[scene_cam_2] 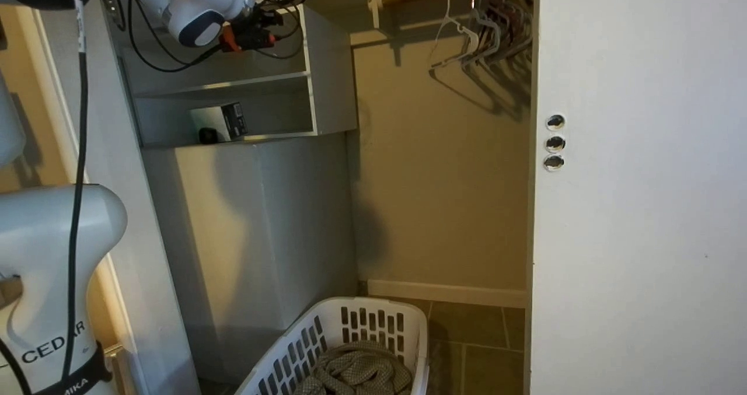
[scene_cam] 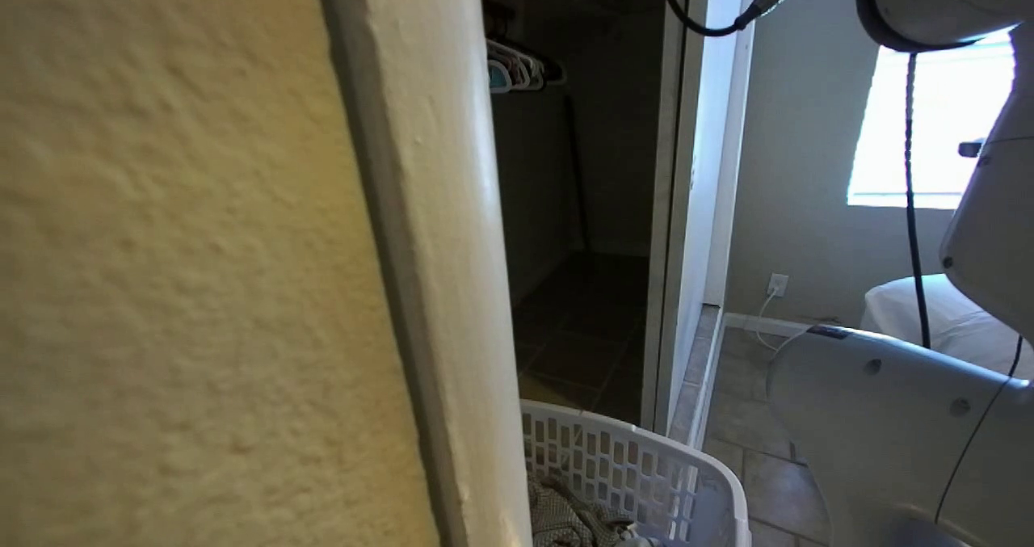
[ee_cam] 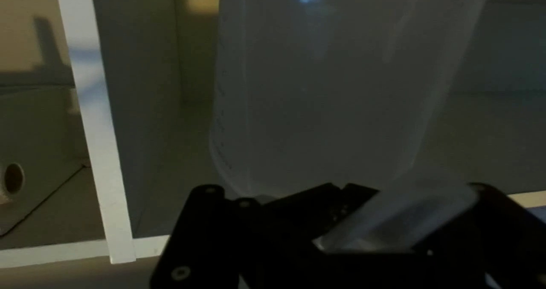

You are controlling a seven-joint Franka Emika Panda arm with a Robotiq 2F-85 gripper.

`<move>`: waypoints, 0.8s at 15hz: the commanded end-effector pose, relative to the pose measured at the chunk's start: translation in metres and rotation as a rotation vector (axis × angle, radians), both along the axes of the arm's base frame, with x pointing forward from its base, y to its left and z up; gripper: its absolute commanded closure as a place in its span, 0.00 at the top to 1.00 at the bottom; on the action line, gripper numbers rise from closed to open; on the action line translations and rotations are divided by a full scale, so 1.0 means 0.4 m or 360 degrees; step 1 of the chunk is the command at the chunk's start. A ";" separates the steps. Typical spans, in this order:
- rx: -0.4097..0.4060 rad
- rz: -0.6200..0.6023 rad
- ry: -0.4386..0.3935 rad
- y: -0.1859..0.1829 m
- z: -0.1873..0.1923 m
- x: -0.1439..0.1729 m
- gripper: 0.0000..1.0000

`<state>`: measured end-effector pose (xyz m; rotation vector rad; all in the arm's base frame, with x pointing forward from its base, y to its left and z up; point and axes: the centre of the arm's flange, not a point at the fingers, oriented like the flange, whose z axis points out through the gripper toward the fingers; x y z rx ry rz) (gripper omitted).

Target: Move the jar to the above shelf

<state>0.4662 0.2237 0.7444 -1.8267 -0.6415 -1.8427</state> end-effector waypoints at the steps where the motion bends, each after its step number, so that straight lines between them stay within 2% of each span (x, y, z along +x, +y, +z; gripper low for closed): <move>1: 0.0006 -0.0030 -0.0059 0.008 -0.003 0.049 0.00; 12: -0.0013 -0.0005 0.0035 0.038 -0.069 0.073 0.00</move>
